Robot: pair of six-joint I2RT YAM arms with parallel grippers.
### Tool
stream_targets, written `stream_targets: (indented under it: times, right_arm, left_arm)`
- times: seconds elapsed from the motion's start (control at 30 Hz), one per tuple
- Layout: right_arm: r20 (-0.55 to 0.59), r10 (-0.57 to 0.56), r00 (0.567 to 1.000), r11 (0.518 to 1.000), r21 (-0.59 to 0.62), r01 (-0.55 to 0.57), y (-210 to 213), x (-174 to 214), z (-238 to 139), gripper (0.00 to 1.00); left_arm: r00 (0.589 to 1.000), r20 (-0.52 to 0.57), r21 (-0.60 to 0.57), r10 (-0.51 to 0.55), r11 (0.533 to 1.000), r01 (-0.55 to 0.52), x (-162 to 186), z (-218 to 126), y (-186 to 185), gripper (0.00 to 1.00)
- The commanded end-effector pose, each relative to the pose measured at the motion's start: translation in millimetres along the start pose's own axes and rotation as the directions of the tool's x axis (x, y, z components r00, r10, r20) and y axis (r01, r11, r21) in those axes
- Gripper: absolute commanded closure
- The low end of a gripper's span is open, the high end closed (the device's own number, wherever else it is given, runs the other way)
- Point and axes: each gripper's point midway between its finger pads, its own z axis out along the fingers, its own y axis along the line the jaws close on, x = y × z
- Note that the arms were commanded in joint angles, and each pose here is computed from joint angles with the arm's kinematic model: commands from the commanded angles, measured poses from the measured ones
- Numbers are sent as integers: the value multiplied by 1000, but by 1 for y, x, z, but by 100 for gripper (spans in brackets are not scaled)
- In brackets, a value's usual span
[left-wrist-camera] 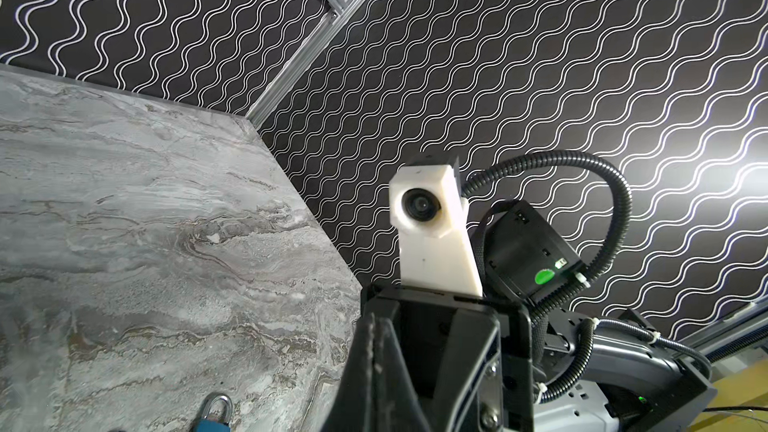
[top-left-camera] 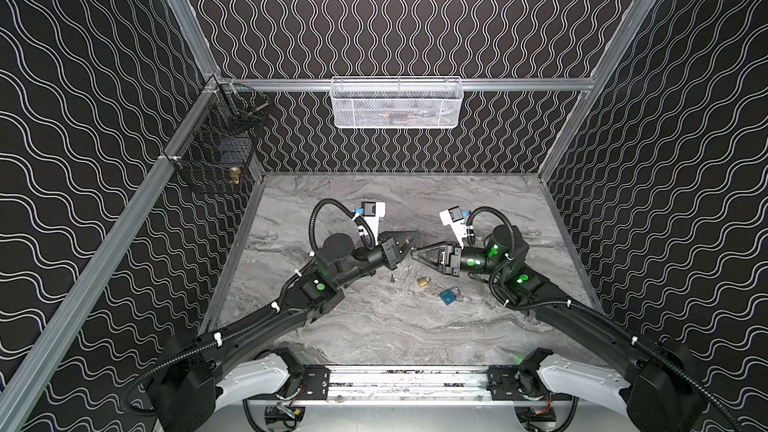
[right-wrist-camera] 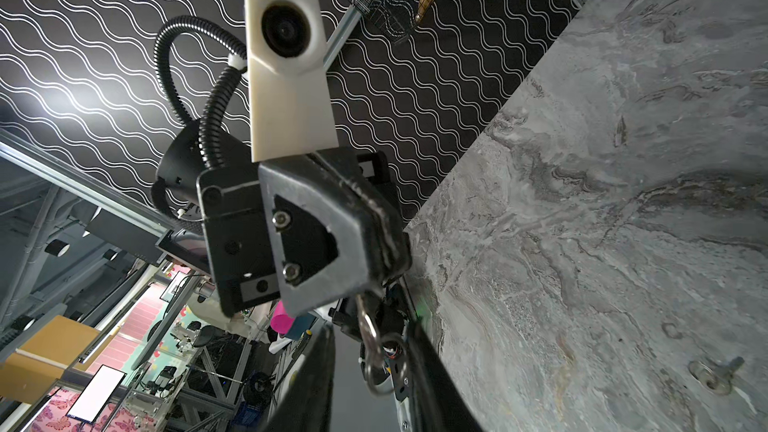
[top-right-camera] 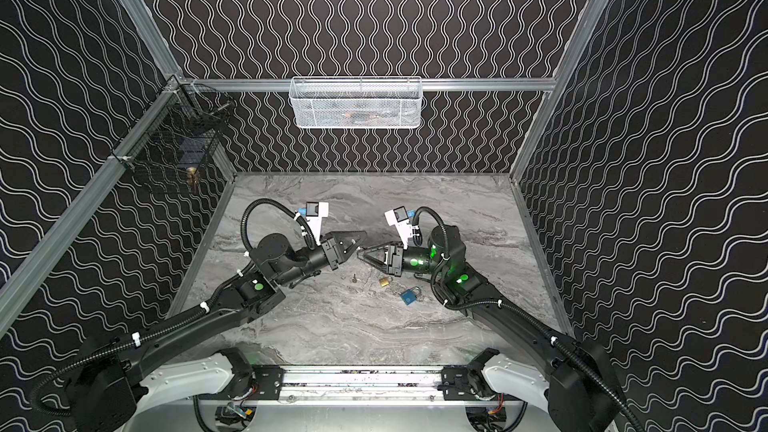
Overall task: Unlock with the key
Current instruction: 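Bring the held key toward the left gripper while the left gripper turns, then move the left gripper over the blue padlock while the right gripper draws back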
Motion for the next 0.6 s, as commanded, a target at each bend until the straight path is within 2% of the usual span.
stream_targets:
  times: [0.0, 0.23, 0.57]
  right_arm:
    - [12, -30, 999, 999, -43, 31, 9, -5, 1, 73]
    - [11, -30, 999, 999, -43, 31, 6, -5, 2, 77]
    - [29, -31, 999, 998, -54, 32, 7, -9, -4, 89]
  left_arm:
    - [999, 33, 53, 42, 998, -44, -12, 1, -15, 100]
    - [998, 33, 47, 50, 998, -51, -13, 2, -15, 100]
    - [998, 23, 59, 53, 997, -54, -11, 4, -16, 100]
